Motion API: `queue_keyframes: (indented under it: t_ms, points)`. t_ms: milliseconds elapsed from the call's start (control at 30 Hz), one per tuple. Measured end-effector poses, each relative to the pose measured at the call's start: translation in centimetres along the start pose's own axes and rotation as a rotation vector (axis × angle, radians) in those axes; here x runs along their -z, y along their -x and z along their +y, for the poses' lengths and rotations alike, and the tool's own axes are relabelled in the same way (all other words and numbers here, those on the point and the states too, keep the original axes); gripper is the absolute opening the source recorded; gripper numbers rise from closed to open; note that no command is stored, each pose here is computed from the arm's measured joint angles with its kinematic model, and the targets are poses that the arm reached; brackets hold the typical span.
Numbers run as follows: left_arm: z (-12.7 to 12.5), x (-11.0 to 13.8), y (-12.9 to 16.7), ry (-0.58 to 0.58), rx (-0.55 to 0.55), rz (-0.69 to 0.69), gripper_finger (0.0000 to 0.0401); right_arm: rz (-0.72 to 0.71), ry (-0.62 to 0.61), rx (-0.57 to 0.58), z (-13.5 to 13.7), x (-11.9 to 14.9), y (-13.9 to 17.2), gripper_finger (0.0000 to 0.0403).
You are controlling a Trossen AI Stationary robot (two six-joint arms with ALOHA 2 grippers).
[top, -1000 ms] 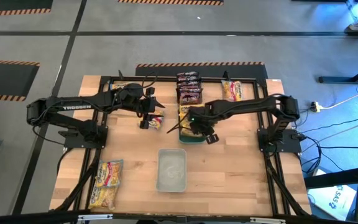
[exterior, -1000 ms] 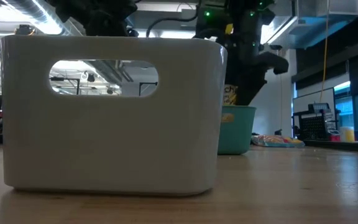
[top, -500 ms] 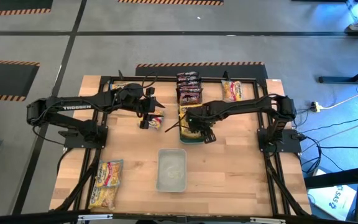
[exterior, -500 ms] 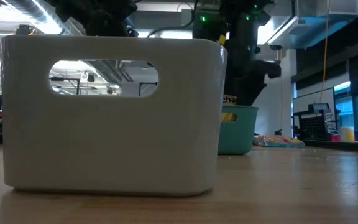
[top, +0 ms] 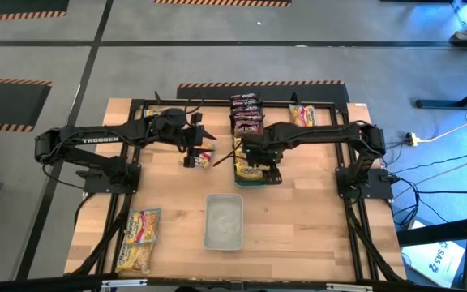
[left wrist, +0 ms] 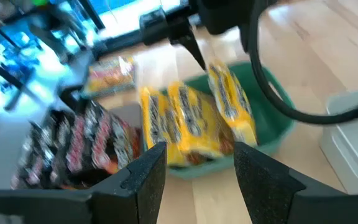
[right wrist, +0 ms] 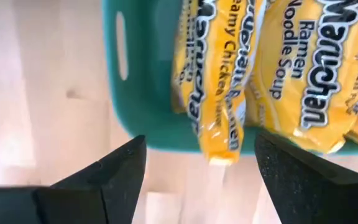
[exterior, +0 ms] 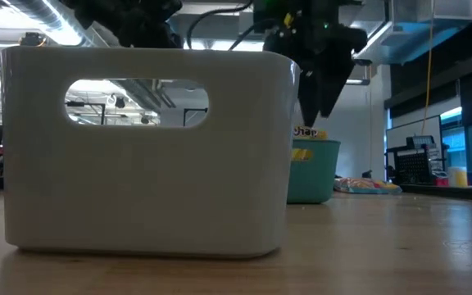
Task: Sort Maruchan noodles
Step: Put the yellow noodle pack into the green bin
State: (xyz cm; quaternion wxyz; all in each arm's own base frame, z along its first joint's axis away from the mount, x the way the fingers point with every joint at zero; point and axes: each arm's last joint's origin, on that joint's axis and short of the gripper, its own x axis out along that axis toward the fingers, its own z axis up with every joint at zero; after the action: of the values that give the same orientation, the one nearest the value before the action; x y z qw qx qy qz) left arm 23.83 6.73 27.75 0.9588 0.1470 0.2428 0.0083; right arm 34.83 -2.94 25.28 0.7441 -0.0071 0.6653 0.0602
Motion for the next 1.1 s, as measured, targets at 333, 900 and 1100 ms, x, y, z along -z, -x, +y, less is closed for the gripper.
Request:
queue_keyframes:
  t_ms: [333, 900, 1100]
  points:
    - [-2.3, -0.4, -0.5, 0.154, 0.081, 0.027, 0.0181, -0.079, -0.013, 0.077, 2.9, 2.3, 1.8, 0.0282]
    - [-13.2, -1.2, -0.3, 0.454, 0.156, 0.28, 0.018, -0.459, 0.082, 0.231, 9.3, 5.5, -0.3, 0.0282]
    - [-16.9, -2.3, 3.1, 0.654, 0.244, 0.511, 0.0177, -0.555, 0.047, 0.189, 12.2, 5.5, 0.2, 0.0282]
